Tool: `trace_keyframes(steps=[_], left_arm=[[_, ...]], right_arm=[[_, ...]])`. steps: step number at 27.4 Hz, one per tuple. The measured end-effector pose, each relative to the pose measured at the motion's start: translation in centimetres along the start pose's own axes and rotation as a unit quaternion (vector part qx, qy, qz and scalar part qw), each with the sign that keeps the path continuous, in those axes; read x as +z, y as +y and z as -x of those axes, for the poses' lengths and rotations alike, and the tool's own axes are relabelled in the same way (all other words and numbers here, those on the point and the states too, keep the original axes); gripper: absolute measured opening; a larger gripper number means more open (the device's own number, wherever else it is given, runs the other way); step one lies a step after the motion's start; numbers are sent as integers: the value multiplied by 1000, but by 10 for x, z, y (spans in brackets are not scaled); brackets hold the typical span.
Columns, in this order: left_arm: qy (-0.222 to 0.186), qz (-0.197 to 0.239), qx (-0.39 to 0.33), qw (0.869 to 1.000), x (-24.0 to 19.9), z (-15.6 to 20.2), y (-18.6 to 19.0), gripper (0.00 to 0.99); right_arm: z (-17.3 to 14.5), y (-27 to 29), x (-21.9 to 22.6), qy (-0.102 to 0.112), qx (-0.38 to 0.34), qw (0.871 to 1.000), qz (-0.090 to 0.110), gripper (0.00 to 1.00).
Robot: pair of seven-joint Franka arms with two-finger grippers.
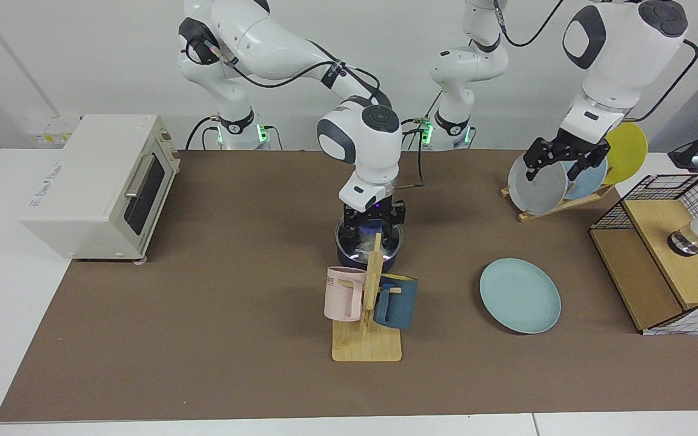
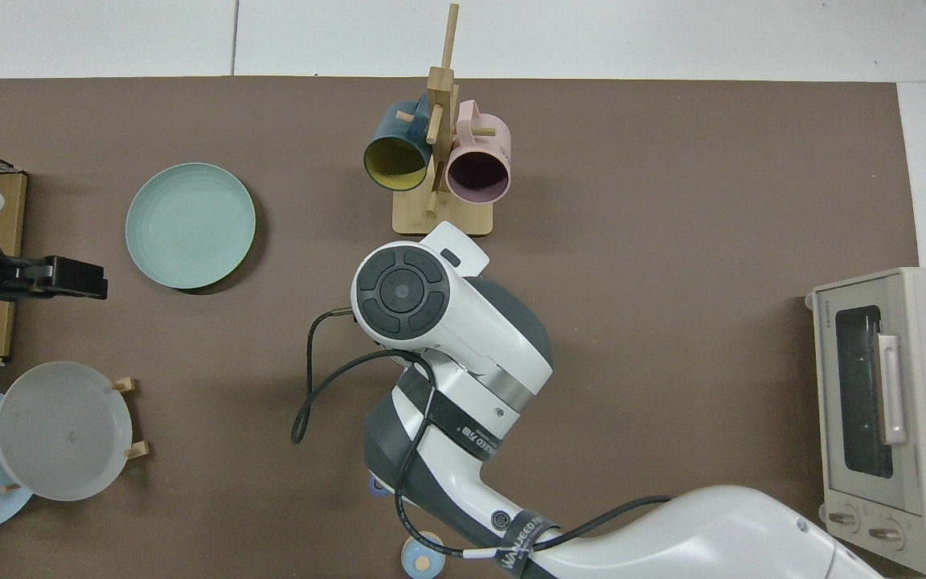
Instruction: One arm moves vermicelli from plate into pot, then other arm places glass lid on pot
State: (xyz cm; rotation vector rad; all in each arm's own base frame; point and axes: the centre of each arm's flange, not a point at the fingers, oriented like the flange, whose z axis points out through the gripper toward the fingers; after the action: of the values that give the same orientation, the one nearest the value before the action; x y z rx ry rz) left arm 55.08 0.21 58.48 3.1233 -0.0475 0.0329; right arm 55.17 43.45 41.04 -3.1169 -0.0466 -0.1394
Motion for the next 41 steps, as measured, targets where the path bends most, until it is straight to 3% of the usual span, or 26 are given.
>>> trace_keyframes(steps=[9,23,31,41], left_arm=[[0,0,0,1000,0,0,0,991],[0,0,0,1000,0,0,0,991],[0,0,0,1000,0,0,0,991],[0,0,0,1000,0,0,0,991]], right_arm=[[6,3,-40,18,-11,1000,7,1000],[-1,32,-78,22,-38,999,19,1000],[-39,117,-106,12,-19,1000,6,1000],[-75,256,-124,-7,-30,999,16,1000]])
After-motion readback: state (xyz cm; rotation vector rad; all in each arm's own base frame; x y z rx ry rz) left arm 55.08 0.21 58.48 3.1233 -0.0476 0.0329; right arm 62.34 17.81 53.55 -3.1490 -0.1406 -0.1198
